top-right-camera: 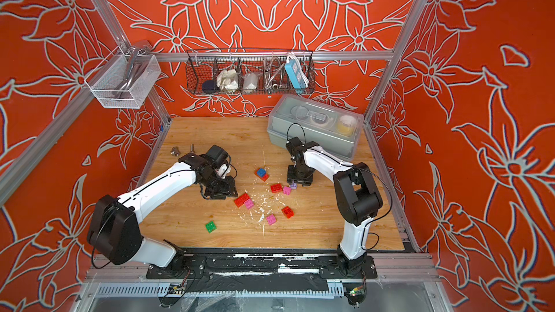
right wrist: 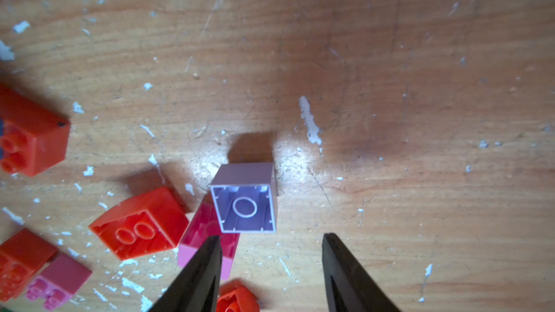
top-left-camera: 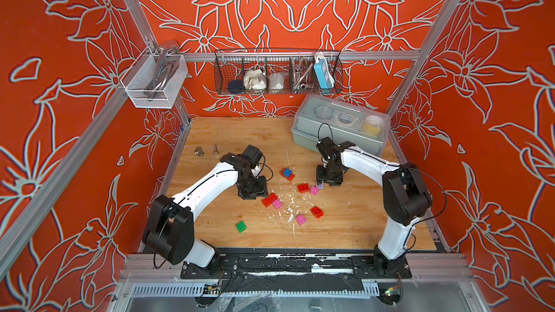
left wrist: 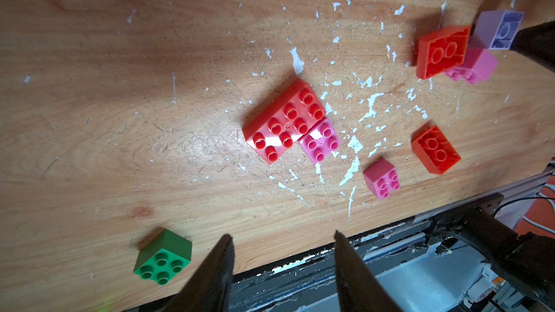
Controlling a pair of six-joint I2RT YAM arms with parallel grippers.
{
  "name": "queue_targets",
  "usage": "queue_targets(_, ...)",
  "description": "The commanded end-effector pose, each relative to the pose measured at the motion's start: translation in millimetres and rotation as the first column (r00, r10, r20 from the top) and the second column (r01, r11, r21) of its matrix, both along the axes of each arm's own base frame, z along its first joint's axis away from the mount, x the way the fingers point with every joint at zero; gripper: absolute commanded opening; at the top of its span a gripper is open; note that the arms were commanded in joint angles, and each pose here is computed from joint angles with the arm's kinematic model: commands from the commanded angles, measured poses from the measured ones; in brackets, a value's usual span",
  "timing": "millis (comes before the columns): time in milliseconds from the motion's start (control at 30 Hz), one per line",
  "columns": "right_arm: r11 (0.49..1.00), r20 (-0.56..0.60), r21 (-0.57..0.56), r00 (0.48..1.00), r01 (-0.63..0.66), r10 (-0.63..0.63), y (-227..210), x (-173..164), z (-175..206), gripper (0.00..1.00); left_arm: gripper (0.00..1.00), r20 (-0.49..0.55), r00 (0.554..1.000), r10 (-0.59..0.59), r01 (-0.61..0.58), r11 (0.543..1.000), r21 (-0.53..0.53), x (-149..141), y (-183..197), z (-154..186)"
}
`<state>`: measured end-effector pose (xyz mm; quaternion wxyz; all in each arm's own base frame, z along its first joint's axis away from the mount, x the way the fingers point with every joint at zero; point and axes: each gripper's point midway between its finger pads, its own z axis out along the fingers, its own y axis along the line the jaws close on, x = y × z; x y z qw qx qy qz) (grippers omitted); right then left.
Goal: Assemble the number 1 with lego
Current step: Adjust the lego brick at the center of the board.
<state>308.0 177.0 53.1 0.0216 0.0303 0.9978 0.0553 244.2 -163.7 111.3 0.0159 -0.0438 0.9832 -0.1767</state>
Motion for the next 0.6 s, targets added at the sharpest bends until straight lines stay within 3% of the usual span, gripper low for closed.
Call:
queue_targets(0,0.999,0.044,-0.028,0.999,-0.020,0.021,1,15,1,0.60,0.56,0.004,1.000,0.018,-0.018,1.000,-0.019,2,-1,9)
queue_targets(300,1.000,0.047,-0.016,0.999,-0.011,0.012,6,21,-4,0.59,0.61,0.002,1.000,0.027,-0.027,1.000,-0.007,-2,3,7)
queue_targets(567,0.999,-0.005,-0.022,0.999,-0.031,0.031,11,16,-21,0.44,0.63,0.017,0.999,0.030,-0.030,1.000,0.008,-1,7,11)
